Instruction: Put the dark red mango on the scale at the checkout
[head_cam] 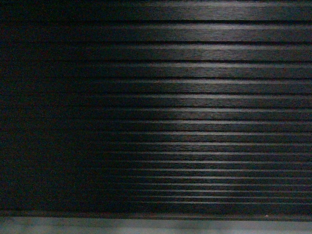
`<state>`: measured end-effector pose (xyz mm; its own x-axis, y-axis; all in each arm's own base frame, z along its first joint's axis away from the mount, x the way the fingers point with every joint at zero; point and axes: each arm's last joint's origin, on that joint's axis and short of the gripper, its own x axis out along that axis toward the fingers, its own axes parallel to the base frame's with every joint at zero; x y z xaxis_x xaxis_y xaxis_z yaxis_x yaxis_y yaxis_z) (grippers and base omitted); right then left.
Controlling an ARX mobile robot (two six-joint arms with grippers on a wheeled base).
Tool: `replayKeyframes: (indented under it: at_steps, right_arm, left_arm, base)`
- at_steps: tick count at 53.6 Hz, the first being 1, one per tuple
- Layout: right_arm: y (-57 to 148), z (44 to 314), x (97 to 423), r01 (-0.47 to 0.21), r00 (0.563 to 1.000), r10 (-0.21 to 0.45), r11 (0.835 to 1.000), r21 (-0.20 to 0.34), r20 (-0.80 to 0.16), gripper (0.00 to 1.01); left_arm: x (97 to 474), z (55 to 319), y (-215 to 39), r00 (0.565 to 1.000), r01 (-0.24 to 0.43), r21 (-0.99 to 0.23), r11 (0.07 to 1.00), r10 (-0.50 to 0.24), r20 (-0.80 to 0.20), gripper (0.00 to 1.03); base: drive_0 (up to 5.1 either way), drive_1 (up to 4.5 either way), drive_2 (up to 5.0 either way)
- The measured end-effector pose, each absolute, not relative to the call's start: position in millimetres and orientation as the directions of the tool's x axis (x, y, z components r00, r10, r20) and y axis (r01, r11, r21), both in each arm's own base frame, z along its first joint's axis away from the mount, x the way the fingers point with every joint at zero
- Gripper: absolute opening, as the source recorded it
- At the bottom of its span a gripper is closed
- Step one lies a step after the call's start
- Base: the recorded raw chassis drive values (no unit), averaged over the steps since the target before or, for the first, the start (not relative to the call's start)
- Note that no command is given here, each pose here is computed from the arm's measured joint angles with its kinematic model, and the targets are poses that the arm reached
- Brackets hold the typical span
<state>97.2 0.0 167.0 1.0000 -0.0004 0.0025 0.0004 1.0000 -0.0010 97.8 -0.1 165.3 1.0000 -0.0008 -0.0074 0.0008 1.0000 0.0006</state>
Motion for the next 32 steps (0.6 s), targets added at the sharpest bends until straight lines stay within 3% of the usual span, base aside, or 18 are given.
replayKeyframes:
  at_steps: [32]
  right_arm:
    - [0.0,167.0,97.2,0.000,1.000,0.000,1.000,-0.001,0.003,0.98]
  left_arm:
    - [97.8,165.4,-0.1,1.000,0.001,0.001,1.000,-0.001,-0.006,0.98]
  base:
    - [0.0,0.00,0.0]
